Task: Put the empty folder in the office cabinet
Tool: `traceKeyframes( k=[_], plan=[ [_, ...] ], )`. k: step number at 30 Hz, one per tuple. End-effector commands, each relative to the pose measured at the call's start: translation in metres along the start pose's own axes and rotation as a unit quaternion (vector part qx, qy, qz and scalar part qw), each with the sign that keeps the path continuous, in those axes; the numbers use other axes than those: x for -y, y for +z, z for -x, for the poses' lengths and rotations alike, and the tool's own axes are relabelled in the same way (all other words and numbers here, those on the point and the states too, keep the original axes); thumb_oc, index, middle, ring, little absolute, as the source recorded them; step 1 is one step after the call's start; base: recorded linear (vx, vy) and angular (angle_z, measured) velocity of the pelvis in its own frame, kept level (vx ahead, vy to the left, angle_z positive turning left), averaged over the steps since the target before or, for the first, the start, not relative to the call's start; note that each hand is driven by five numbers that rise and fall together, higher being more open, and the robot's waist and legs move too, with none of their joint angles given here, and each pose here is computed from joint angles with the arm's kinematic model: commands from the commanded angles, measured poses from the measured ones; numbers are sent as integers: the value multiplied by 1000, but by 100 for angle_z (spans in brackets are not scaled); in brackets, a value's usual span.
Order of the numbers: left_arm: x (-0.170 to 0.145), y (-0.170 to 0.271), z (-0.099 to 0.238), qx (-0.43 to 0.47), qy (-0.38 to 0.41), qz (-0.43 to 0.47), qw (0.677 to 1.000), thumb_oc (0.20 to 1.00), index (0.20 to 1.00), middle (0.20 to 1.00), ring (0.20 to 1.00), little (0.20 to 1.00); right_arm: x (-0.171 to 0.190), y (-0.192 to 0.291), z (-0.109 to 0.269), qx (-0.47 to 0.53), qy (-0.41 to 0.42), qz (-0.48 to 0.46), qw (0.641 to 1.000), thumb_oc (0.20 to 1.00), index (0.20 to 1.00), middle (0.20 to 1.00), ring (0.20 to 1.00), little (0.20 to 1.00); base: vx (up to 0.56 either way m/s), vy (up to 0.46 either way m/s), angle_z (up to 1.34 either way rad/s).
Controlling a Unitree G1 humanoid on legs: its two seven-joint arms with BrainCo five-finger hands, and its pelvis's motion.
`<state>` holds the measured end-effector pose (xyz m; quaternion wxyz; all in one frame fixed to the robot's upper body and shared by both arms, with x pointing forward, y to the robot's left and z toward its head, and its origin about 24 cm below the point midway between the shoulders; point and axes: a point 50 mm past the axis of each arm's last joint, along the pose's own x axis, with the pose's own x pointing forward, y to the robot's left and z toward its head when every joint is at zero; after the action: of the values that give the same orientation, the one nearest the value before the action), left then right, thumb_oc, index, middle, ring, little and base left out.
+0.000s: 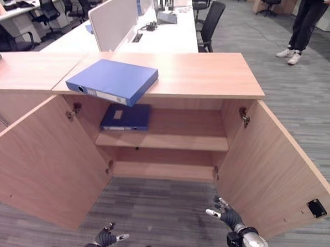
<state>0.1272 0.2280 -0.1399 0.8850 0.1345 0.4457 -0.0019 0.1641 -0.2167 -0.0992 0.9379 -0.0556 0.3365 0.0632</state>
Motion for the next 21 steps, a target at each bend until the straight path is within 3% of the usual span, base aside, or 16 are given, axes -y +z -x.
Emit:
traceKeyframes(
  k=[1,12,21],
  plan=[
    [-12,17,-4,34,16,3,999,1000,1000,1000,1000,1000,5,24,-7,50,-19,10,998,1000,1000,1000,1000,1000,160,120,-7],
    [-9,-6,-2,-19,20,-5,1000,1000,1000,1000,1000,1000,16,-8,-4,-25,-52,8,998,1000,1000,1000,1000,1000,210,211,-13],
    [-32,2,-3,-14,38,-28,999,1000,1000,1000,1000,1000,2,-7,-14,-38,-39,-4,999,1000,1000,1000,1000,1000,134,240,-13]
  ],
)
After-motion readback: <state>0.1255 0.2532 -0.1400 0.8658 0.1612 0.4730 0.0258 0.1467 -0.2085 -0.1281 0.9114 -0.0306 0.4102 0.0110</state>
